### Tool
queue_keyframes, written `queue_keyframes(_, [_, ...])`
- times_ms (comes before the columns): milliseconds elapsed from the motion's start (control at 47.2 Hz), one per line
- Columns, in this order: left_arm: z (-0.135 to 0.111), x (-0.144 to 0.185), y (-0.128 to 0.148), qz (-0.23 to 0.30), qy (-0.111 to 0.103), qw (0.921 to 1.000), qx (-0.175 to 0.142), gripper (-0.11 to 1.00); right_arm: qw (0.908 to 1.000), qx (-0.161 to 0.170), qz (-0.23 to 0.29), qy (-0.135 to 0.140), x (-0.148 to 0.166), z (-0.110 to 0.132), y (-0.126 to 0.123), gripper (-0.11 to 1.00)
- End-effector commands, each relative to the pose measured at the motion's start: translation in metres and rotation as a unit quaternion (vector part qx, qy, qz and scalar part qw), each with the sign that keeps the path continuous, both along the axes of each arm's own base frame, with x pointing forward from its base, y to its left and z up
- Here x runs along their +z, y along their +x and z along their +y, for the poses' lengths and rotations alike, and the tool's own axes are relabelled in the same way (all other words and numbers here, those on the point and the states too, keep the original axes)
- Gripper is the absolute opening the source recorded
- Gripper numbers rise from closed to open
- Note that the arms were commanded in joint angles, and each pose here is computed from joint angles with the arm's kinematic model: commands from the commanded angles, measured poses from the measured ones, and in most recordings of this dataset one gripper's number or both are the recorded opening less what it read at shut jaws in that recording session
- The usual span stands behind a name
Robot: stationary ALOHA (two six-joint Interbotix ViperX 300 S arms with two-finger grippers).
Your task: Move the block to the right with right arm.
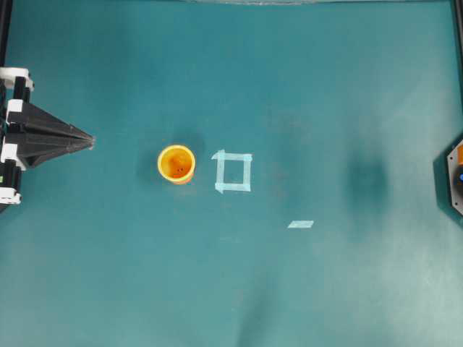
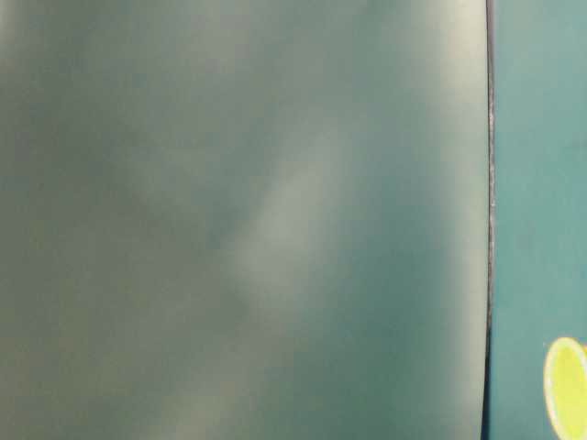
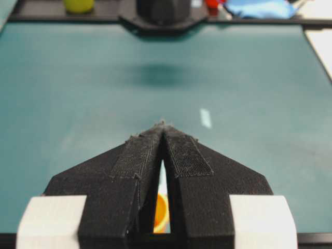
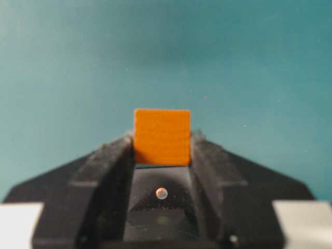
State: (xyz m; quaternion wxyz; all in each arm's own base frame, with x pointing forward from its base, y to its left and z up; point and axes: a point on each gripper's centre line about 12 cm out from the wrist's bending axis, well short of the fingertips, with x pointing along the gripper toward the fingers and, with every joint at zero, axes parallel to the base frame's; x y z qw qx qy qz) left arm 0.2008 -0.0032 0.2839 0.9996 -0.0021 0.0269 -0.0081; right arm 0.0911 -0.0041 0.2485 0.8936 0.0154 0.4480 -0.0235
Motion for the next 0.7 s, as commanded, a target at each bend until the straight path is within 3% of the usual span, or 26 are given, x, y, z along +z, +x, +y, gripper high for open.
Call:
queue_keyframes(0, [-0.0004, 0.0105, 0.0026, -0.012, 0.000, 0.9999, -0.001, 0.00, 0.9999, 0.002, -0.011, -0.002, 0.0072, -0.0001, 0.0015, 0.41])
queue_keyframes(679, [-0.0001, 0.0097, 0.0029, -0.009, 0.001, 1.0000, 0.000, 0.00, 1.0000, 0.003, -0.008, -0.003, 0.0050, -0.0001, 0.0018, 0.41])
